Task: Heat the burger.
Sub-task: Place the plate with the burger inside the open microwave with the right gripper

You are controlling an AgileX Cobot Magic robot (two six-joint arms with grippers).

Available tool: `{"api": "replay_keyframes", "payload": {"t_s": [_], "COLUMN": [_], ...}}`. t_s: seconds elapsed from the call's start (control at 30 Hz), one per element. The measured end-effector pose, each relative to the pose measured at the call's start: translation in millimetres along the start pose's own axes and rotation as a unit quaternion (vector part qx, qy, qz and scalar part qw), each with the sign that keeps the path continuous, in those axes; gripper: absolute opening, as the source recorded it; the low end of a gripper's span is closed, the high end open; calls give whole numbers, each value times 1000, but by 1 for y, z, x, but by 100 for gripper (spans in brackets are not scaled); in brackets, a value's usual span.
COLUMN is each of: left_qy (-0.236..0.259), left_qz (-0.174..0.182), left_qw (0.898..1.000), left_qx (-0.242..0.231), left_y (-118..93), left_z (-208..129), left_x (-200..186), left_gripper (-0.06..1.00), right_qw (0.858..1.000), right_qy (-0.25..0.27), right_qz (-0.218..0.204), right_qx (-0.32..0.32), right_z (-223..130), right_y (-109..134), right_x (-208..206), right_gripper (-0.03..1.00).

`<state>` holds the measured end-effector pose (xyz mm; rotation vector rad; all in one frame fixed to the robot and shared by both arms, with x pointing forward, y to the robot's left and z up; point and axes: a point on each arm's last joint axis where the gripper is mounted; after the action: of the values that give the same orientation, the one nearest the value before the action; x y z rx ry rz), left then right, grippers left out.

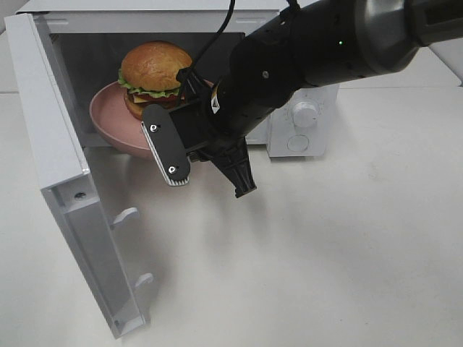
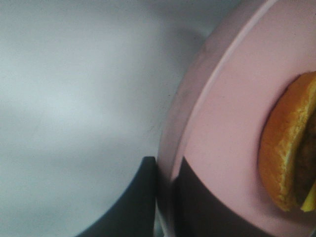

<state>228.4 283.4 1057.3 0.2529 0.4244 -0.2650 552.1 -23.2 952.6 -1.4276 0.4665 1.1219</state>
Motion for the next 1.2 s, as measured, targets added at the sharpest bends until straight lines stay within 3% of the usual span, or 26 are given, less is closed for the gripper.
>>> {"api": "replay_keyframes", "payload": {"t_s": [0.67, 1.2], "left_qy": [0, 0], "left_qz": [0, 0], "left_qw": [1000, 1000], "left_qx": [0, 0], "left_y": [0, 0], "left_z": [0, 0], "left_x": [0, 0], "left_gripper": [95, 95], "right_qw": [999, 997], "right_qy": [15, 37], "right_qz": [-28, -46], "right_qx": [29, 49], "right_z": [13, 3], "right_y": [-39, -61], "right_x": [31, 53], "right_gripper": [6, 6]}}
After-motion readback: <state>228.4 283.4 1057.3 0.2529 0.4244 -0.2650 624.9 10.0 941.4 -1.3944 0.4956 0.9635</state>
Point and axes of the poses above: a point on each arm's last joint axis where the gripper is mounted, x pointing out along that axis toward the gripper, y along the wrist's bending axis when the last joint is at zero, z = x × y, and after that the axes turned 13 degrees about x, right-handed
